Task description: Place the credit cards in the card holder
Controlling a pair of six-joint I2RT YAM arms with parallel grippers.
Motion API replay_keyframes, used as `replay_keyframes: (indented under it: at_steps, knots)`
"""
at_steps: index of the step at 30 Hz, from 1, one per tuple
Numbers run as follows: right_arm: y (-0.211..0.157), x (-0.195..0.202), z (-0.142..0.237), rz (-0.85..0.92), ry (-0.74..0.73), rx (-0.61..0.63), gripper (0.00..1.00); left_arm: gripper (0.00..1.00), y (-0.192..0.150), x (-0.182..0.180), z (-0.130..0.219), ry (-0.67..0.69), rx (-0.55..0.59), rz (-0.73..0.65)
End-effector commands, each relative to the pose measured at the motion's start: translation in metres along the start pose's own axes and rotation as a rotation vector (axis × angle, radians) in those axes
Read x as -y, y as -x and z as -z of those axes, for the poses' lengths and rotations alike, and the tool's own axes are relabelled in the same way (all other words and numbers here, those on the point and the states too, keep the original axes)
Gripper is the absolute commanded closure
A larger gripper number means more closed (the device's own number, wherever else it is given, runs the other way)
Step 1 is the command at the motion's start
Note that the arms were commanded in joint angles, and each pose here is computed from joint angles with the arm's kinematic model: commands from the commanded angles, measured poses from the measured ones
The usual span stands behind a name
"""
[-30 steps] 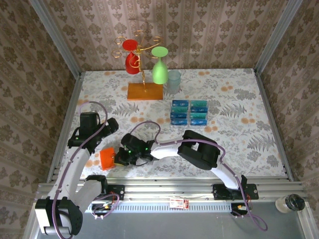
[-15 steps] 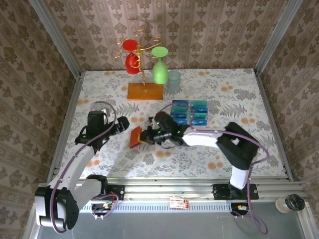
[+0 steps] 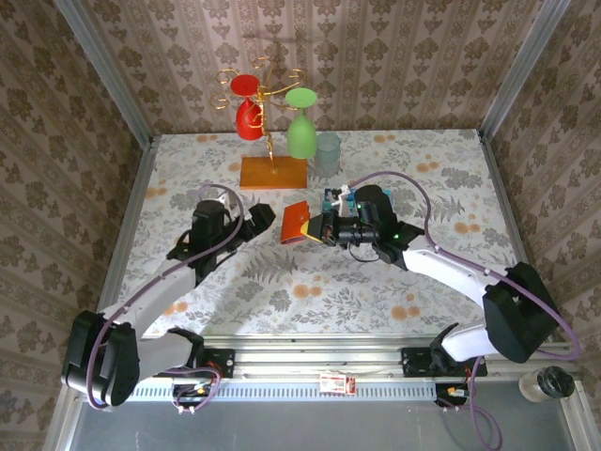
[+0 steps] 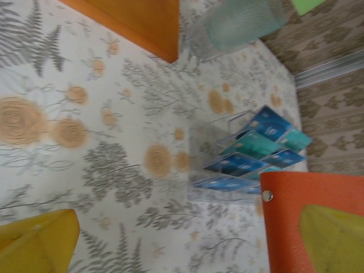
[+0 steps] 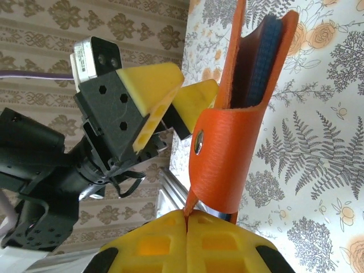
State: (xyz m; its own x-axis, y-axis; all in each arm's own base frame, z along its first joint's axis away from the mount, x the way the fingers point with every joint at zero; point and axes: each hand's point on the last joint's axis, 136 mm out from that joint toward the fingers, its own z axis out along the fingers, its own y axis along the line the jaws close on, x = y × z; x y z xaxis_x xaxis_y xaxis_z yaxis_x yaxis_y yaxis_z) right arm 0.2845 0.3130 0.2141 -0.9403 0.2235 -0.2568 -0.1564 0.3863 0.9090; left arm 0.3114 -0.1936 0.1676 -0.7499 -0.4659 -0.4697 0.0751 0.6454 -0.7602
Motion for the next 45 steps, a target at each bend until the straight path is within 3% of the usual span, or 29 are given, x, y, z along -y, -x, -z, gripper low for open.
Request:
replay_keyframes:
  at_steps: [1,7,18,29,45]
  knots:
    - [-0.003,-0.021,0.010,0.024,0.094,-0.024,1.00,0.00,0.018,0.039,-0.002,-0.142,0.063,0.064]
    - [0.000,-0.025,0.013,0.004,0.129,-0.009,1.00,0.02,0.008,0.059,-0.016,-0.210,0.025,0.090]
    - [-0.002,-0.021,0.013,-0.032,0.159,0.003,1.00,0.14,-0.008,0.073,-0.029,-0.336,0.012,0.202]
    - [-0.006,-0.010,0.013,-0.047,0.142,0.012,1.00,0.40,-0.015,0.082,-0.035,-0.392,-0.009,0.220]
    - [-0.004,0.000,0.010,-0.056,0.120,0.021,1.00,0.62,-0.021,0.083,-0.038,-0.410,-0.027,0.226]
